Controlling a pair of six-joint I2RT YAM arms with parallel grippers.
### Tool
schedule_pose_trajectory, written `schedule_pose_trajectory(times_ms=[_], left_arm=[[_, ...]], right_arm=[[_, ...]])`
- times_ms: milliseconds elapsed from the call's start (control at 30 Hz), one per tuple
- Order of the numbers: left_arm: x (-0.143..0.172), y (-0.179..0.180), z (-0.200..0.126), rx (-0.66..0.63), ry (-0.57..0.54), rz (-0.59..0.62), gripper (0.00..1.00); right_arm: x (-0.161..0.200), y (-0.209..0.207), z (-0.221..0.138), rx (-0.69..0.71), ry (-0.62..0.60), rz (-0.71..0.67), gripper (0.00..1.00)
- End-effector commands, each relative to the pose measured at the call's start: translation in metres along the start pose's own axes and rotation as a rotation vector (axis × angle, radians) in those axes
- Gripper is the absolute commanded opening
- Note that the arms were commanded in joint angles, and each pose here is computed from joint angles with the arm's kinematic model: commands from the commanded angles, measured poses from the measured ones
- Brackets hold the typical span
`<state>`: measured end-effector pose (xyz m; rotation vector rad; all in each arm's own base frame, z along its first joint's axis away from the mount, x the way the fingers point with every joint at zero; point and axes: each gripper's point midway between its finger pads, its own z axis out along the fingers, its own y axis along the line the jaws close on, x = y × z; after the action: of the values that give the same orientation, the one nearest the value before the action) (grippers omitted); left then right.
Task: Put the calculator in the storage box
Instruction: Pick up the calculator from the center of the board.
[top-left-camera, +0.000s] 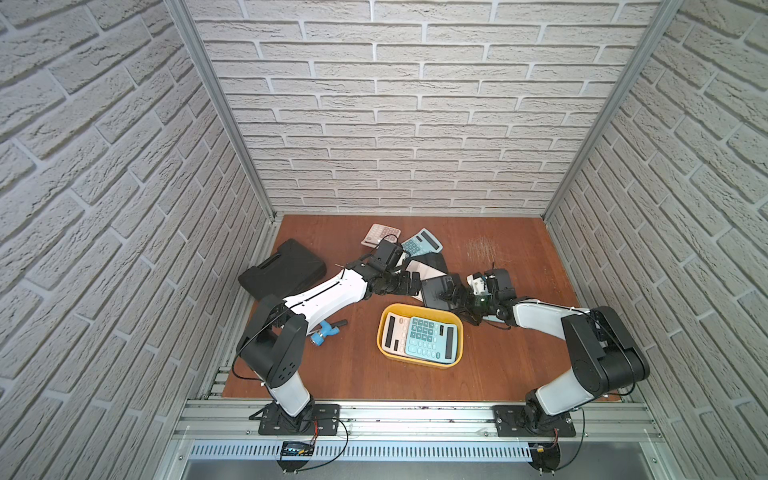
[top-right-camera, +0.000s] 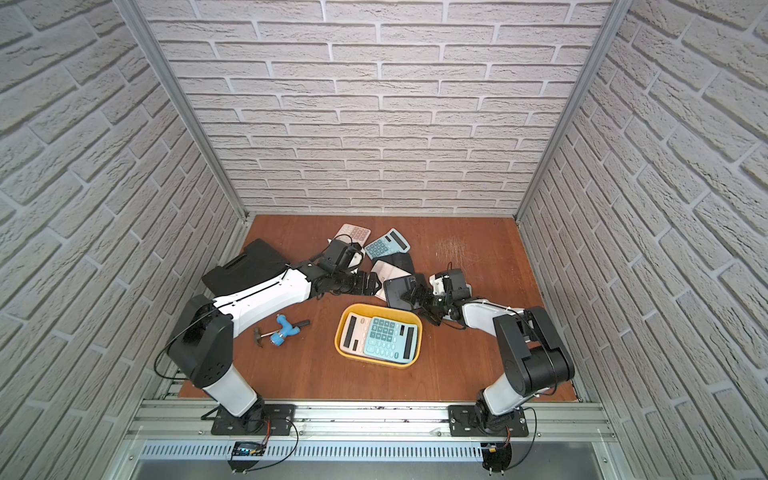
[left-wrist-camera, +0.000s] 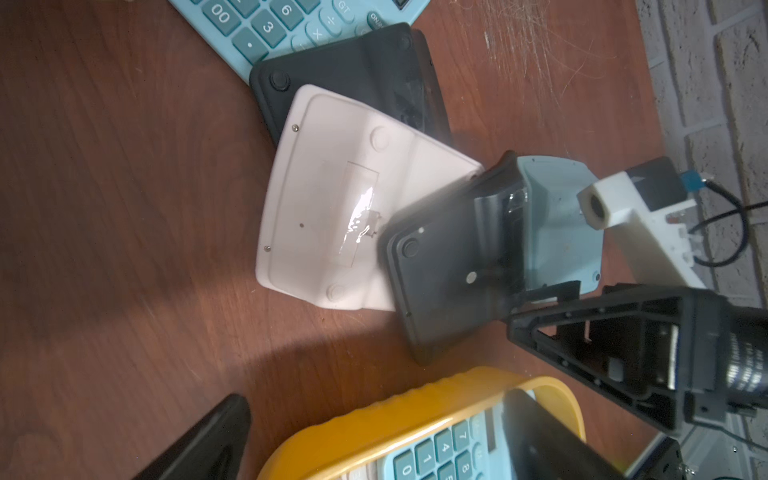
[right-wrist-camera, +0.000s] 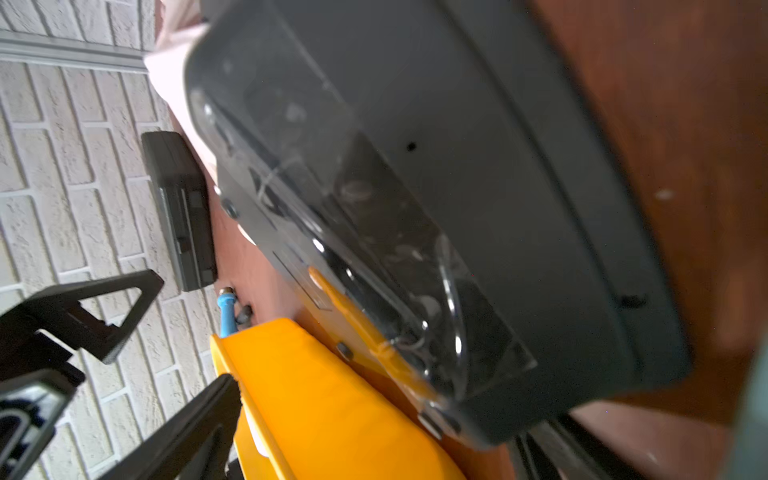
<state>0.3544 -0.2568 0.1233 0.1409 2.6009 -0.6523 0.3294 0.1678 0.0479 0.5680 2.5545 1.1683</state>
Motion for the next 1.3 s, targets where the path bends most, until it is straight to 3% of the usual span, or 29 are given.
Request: schedule_pose_trajectory(times_ms=[0, 333, 567, 1133, 1267], left_arm=[[-0.008, -0.004, -0.005, 0.021, -0.030, 0.009, 0.98], [0.001, 0.013, -0.017, -0.011, -0.048, 0.000, 0.98], [-0.014, 0.009, -0.011, 0.023, -0.046, 0.015, 0.98], [-0.035, 0.005, 0.039, 0.104, -0.002, 0.009, 0.98], [-0.036, 0.004, 0.046, 0.123, 0.005, 0.006, 0.98]], right_arm=[[-0.015, -0.003, 0.012, -0.008, -0.071, 0.027, 1.00], [-0.047, 0.014, 0.031, -0.100, -0.148, -0.001, 0.92], [-0.058, 0.032, 0.043, -0.221, -0.153, -0.001, 0.82], [-0.056, 0.072, 0.032, -0.418, -0.163, -0.085, 0.63], [-0.051, 0.080, 0.035, -0.438, -0.139, -0.103, 0.52]])
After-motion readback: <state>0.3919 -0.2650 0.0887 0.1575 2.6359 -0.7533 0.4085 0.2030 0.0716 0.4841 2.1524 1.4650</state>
